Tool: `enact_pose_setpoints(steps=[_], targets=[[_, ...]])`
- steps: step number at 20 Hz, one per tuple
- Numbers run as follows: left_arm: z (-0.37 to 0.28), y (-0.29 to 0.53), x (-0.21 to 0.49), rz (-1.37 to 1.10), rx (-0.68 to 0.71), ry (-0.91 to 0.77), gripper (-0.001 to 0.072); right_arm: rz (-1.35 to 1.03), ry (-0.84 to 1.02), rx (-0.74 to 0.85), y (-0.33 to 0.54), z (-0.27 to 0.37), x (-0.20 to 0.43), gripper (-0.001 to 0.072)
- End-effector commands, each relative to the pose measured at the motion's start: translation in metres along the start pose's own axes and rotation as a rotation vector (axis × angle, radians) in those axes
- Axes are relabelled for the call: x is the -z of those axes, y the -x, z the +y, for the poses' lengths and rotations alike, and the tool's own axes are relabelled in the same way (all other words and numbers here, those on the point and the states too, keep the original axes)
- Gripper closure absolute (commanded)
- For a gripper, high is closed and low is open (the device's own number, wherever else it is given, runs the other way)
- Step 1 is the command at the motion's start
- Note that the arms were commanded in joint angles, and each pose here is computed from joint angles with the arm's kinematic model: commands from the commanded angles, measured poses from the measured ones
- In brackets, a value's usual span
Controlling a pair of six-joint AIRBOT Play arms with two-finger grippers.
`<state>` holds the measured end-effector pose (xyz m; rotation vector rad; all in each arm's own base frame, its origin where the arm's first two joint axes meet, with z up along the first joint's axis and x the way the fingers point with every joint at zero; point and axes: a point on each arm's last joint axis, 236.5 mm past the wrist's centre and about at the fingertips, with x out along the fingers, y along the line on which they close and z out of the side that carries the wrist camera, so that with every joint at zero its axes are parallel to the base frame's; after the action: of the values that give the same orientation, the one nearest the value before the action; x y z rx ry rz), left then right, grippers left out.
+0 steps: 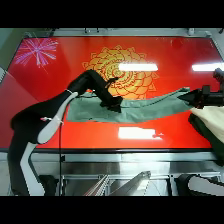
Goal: Fold the shirts.
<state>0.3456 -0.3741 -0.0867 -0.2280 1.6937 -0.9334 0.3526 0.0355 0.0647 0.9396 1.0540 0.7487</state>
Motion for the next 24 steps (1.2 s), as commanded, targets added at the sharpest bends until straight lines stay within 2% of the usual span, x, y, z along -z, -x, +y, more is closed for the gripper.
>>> enact_pose_setpoints(steps=[1, 7, 9, 11, 14, 18, 21, 24], targets=[[-0.041, -0.043, -0.018, 0.008, 0.069, -0.031, 0.0674, 0.049, 0.016, -0.051, 0.006, 0.013, 0.012, 0.0693], [-0.042, -0.048, -0.023, 0.036, 0.085, -0.043, 0.0675, -0.035, 0.092, -0.26, 0.013, 0.063, -0.006, 0.0693], [-0.055, -0.015, -0.027, 0.004, 0.154, -0.082, 0.0675, -0.043, 0.103, -0.305, 0.008, 0.076, -0.009, 0.0693], [-0.051, 0.04, -0.027, -0.046, 0.164, -0.118, 0.0675, 0.002, 0.128, -0.338, -0.015, 0.095, -0.002, 0.0693], [-0.017, 0.126, -0.015, -0.162, 0.154, -0.059, 0.0675, 0.072, 0.196, -0.345, -0.095, 0.132, 0.015, 0.0693], [0.047, 0.223, 0.04, -0.305, 0.16, 0.087, 0.0675, 0.064, 0.268, -0.221, -0.23, 0.149, 0.053, 0.0694], [0.088, 0.256, 0.092, -0.386, 0.185, 0.228, 0.0675, 0.007, 0.282, -0.158, -0.319, 0.15, 0.081, 0.0694], [0.112, 0.254, 0.133, -0.436, 0.213, 0.325, 0.0675, 0.092, 0.272, -0.112, -0.388, 0.128, 0.123, 0.0677]])
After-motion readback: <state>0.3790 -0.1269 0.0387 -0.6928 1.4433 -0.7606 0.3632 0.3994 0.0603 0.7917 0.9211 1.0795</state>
